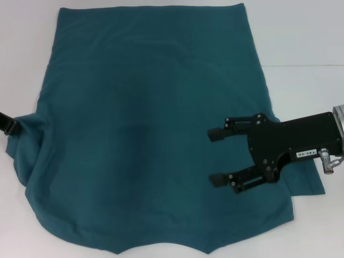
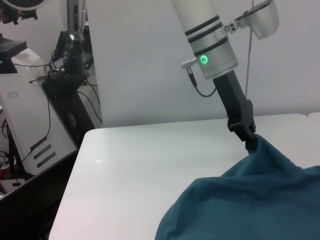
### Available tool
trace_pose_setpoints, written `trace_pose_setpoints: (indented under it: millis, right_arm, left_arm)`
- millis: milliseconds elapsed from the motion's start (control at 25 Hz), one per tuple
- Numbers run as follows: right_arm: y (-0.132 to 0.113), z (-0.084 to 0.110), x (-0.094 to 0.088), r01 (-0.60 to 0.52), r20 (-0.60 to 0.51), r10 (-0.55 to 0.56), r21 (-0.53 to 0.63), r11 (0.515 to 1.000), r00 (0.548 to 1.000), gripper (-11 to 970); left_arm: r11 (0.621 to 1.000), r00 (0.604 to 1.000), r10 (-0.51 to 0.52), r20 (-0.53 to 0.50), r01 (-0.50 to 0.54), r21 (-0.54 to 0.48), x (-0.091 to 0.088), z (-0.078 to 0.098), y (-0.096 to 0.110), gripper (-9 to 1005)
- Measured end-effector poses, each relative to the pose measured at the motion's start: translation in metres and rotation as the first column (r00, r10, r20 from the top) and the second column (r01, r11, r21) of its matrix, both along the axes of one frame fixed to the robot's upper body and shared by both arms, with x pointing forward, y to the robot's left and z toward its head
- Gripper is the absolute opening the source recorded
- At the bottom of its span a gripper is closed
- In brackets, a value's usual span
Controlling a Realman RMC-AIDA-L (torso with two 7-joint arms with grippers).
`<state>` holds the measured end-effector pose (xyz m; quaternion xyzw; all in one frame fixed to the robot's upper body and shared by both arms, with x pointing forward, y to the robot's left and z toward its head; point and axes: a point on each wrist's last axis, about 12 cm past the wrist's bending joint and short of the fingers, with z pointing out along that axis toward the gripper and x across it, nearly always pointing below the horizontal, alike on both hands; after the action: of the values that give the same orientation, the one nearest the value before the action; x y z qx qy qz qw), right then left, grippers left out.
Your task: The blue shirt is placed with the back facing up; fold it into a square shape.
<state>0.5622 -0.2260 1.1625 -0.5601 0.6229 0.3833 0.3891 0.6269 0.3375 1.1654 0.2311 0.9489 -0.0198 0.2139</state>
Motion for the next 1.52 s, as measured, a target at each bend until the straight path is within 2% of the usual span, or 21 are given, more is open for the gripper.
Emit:
trace_pose_setpoints:
  millis: [280, 480, 600, 800, 1120, 1320, 1520]
  right_arm:
    - [-0.002, -0.001, -0.001, 0.001, 0.001, -0.001, 0.001, 1.0, 1.0, 945]
    - [0.0, -0.003, -0.002, -0.008, 0.007, 0.008, 0.006, 1.0, 1.0, 945]
    - [0.0, -0.003, -0.003, -0.013, 0.012, 0.013, 0.01, 1.0, 1.0, 946]
    - [0.0, -0.004, -0.003, -0.014, 0.016, 0.014, 0.011, 1.0, 1.0, 946]
    - [-0.001, -0.004, -0.003, -0.015, 0.03, 0.015, 0.012, 1.0, 0.999, 945]
    - [-0.001, -0.003, -0.002, -0.019, 0.04, 0.019, 0.015, 1.0, 0.999, 946]
    - [0.002, -0.001, -0.002, -0.027, 0.047, 0.026, 0.019, 0.999, 0.999, 946]
  left_arm:
    - [0.993, 0.996, -0.055, -0.065, 0.061, 0.096, 0.007, 0.011, -0.027, 30]
    - [0.987, 0.993, -0.092, -0.068, 0.1, 0.127, 0.02, 0.02, -0.056, 31]
    - [0.982, 0.991, -0.111, -0.078, 0.121, 0.143, 0.028, 0.016, -0.074, 31]
    - [0.967, 0.987, -0.132, -0.088, 0.148, 0.206, 0.036, -0.002, -0.103, 31]
    - [0.961, 0.975, -0.209, -0.075, 0.219, 0.17, 0.032, -0.017, -0.141, 64]
    - [0.96, 0.971, -0.227, -0.08, 0.237, 0.148, 0.026, -0.024, -0.15, 93]
    - [0.97, 0.978, -0.206, -0.029, 0.208, 0.126, 0.023, -0.019, -0.142, 210]
